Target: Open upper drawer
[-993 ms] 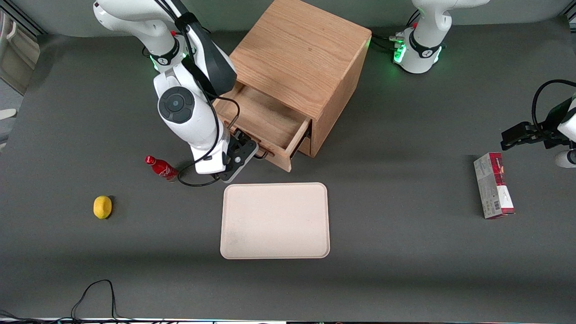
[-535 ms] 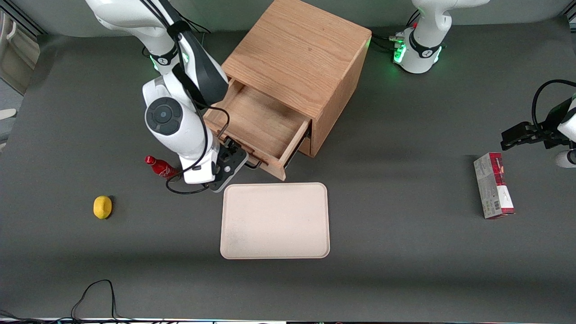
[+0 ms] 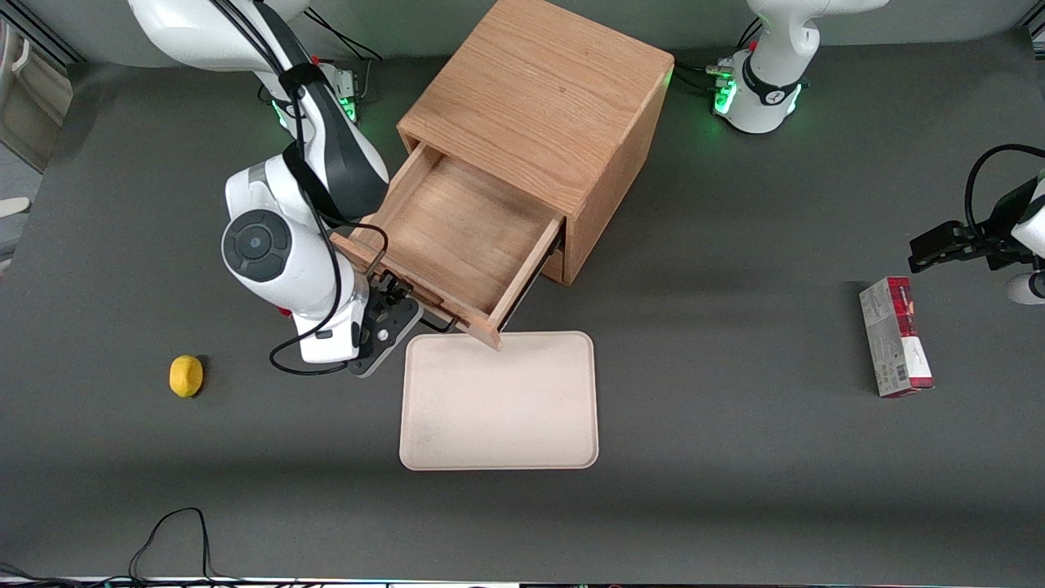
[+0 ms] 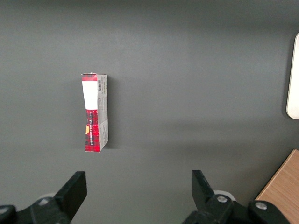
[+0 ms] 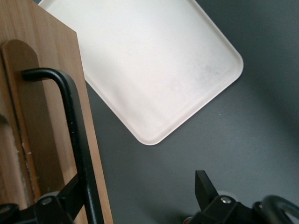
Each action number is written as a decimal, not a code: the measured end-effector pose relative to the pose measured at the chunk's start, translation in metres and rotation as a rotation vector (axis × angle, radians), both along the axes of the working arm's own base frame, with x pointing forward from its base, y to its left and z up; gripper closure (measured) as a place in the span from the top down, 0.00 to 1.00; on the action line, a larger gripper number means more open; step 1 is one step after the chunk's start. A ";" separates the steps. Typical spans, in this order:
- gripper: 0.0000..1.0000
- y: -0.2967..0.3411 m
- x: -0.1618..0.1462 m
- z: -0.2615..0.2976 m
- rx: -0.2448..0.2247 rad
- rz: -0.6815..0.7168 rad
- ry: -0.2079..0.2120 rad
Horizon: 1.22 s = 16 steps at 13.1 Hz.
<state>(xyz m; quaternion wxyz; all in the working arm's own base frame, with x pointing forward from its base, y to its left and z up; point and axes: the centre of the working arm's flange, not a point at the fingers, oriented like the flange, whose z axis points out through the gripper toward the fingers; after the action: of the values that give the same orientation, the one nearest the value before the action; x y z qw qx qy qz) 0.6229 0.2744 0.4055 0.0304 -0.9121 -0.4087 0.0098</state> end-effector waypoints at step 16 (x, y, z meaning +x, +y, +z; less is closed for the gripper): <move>1.00 -0.019 0.030 0.062 0.008 -0.031 -0.022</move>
<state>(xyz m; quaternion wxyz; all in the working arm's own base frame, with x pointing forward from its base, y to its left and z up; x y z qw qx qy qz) 0.6528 0.2551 0.4675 0.0295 -0.9183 -0.3947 -0.0022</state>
